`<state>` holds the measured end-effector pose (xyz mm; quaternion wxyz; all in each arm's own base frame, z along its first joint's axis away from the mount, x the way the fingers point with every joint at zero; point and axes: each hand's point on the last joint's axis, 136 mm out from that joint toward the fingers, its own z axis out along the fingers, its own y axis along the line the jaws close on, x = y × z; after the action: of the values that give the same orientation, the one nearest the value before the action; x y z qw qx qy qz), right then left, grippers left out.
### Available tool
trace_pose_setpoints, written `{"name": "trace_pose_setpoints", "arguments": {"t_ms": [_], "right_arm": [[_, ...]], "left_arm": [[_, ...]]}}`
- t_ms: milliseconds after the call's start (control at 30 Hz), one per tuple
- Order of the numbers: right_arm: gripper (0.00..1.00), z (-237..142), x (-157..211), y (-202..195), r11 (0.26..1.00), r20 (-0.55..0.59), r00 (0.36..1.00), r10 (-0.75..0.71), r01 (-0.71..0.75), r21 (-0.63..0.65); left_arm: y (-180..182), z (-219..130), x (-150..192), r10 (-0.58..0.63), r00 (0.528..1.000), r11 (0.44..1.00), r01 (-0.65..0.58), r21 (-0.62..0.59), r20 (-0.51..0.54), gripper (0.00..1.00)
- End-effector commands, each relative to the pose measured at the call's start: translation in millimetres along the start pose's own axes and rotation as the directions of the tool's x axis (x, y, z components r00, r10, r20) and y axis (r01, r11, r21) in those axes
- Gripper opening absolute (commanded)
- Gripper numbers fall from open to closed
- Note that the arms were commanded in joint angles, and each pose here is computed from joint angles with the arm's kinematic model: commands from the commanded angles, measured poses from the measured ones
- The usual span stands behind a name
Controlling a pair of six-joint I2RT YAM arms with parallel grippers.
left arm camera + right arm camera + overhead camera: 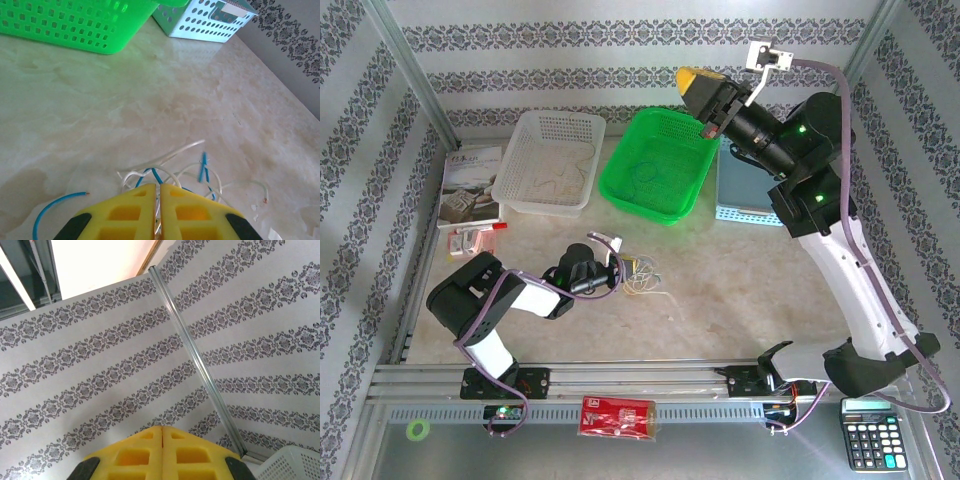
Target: Untangle the cables
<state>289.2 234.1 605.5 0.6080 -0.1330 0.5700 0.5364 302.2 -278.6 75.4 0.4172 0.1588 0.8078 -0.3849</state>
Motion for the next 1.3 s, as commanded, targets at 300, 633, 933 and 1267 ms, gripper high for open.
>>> {"name": "trace_pose_setpoints", "arguments": {"t_ms": [300, 633, 933, 1267], "right_arm": [[0.08, -35, 121, -91, 0.969, -0.158, 0.979, 0.132, -0.094, 0.228], [0.58, -142, 318, -150, 0.901, -0.435, 0.858, 0.275, -0.072, 0.428], [0.68, -195, 425, -132, 0.936, -0.627, 0.728, 0.277, -0.056, 0.348], [0.70, -210, 467, -134, 0.940, -0.683, 0.678, 0.271, -0.034, 0.340]], "left_arm": [[-14, -3, -14, -0.031, 0.999, 0.999, 0.030, 0.032, 0.023, 0.01], [-11, -1, -25, -0.011, 1.000, 1.000, 0.011, -0.020, 0.023, 0.00], [-12, 3, -33, -0.011, 1.000, 1.000, 0.011, -0.027, 0.017, 0.00], [-13, 4, -35, -0.007, 1.000, 1.000, 0.008, -0.030, 0.011, 0.00]]}}
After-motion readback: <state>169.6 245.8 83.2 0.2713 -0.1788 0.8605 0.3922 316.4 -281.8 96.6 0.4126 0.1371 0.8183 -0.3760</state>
